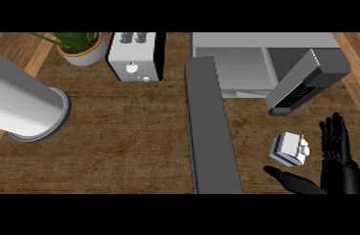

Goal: Pick up the milk, place it into the microwave and close the microwave

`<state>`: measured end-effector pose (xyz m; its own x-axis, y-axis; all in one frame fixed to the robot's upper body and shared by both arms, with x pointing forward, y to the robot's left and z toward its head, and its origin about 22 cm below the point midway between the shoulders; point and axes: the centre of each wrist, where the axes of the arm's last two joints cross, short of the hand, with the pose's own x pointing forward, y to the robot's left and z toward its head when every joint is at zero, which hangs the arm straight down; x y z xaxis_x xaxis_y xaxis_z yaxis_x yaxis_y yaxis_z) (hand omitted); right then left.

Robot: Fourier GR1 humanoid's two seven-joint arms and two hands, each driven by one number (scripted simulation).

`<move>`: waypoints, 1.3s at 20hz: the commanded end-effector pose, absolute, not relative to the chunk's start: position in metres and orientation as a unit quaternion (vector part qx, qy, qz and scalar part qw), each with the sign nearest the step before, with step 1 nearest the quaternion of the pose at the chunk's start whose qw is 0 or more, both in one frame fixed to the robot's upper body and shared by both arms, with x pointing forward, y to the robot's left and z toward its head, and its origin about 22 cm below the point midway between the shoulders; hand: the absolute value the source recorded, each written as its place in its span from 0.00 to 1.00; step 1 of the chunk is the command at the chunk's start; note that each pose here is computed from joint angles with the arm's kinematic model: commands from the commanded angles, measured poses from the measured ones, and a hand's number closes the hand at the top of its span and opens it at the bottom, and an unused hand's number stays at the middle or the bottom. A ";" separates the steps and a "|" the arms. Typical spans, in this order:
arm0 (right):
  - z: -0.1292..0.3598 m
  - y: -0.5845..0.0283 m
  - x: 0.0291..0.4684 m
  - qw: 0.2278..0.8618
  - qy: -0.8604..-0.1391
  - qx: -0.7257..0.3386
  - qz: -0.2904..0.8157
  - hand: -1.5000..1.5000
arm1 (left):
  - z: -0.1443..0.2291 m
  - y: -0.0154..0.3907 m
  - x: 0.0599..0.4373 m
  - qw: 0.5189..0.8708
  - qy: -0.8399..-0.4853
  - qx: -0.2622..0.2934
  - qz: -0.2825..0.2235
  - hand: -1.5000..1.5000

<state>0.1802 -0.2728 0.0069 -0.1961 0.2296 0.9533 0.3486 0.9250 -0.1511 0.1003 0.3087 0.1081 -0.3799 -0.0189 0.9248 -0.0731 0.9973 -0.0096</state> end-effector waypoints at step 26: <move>-0.134 -0.359 0.176 0.634 -0.741 -0.217 -0.048 0.00 | 0.126 0.328 0.070 0.554 -0.832 0.026 0.020 0.00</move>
<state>0.1796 -0.3422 -0.1245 -0.1133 0.2438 0.9632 0.3748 0.9083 -0.1858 0.0869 0.3198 0.1134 -0.3713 -0.0185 0.9283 -0.0767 0.9970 -0.0108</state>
